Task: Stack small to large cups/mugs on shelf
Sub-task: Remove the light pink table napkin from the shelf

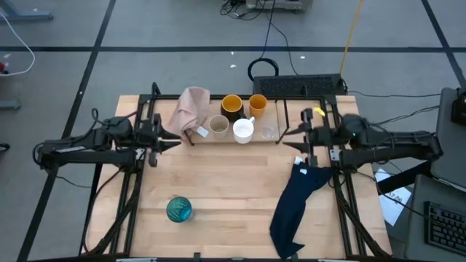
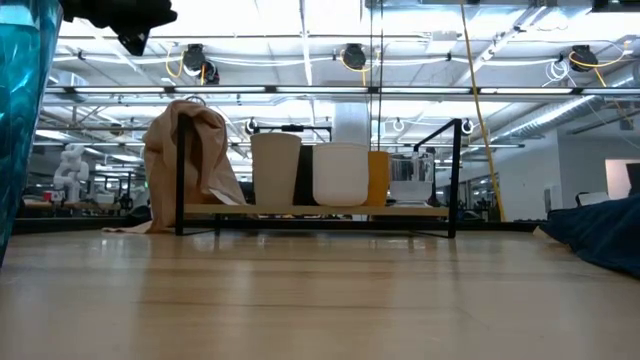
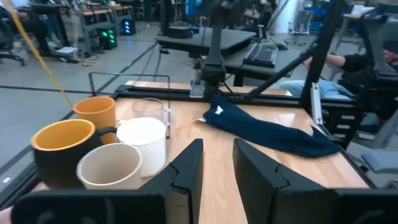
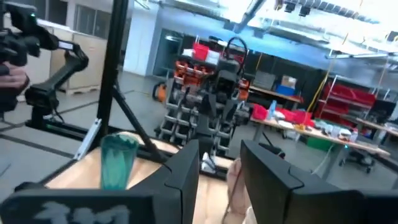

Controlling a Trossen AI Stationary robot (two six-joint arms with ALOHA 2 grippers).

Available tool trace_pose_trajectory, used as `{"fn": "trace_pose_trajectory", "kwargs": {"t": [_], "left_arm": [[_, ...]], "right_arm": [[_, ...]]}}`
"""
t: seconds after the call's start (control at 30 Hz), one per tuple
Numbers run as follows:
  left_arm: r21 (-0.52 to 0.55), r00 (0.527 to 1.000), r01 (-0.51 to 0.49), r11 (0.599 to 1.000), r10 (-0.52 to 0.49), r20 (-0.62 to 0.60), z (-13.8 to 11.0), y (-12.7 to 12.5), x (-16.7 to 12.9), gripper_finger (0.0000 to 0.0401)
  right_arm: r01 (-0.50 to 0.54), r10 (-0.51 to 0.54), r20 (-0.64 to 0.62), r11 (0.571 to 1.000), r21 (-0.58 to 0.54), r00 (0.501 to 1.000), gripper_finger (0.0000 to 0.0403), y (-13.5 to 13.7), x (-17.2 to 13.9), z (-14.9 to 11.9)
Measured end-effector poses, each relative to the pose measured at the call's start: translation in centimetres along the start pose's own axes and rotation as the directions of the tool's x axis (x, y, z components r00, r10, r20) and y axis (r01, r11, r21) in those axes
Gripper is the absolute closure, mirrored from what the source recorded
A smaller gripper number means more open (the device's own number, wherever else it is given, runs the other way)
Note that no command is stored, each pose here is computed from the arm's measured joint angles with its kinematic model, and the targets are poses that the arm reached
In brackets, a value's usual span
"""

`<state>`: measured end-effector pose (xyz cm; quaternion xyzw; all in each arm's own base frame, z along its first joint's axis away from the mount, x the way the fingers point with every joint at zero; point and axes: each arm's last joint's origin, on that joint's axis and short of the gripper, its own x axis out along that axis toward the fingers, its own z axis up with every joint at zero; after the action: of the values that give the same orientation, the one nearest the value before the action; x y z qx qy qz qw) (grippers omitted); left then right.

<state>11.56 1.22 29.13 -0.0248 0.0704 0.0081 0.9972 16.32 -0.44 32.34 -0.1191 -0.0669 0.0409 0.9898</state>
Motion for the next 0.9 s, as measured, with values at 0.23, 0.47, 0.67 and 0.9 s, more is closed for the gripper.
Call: {"fn": "trace_pose_trajectory", "kwargs": {"t": [0.23, 0.47, 0.67, 0.9], "left_arm": [[-0.004, 0.999, 0.036, 0.999, -0.036, -0.028, -0.2, 0.0, 0.9, 0.0313], [-0.008, 0.998, 0.033, 0.999, -0.033, -0.055, -0.4, 0.1, 1.5, 0.0313], [-0.075, 0.989, 0.134, 0.988, -0.139, -0.057, -0.1, -0.1, 2.7, 0.0313], [-0.089, 0.941, 0.140, 0.986, -0.160, -0.298, 2.7, -1.9, 2.9, 0.0313]], "right_arm": [[0.007, -0.005, -0.028, 0.997, 0.075, 1.000, 0.0293, 1.6, -2.7, -4.7], [0.007, 0.005, -0.060, 0.979, 0.206, 0.998, 0.0293, 2.7, -3.5, -8.8], [0.007, -0.014, 0.025, 0.967, 0.255, 1.000, 0.0293, 3.3, -4.2, -10.9], [0.007, -0.025, 0.073, 0.973, 0.230, 0.997, 0.0293, 3.2, -4.3, -10.7]]}}
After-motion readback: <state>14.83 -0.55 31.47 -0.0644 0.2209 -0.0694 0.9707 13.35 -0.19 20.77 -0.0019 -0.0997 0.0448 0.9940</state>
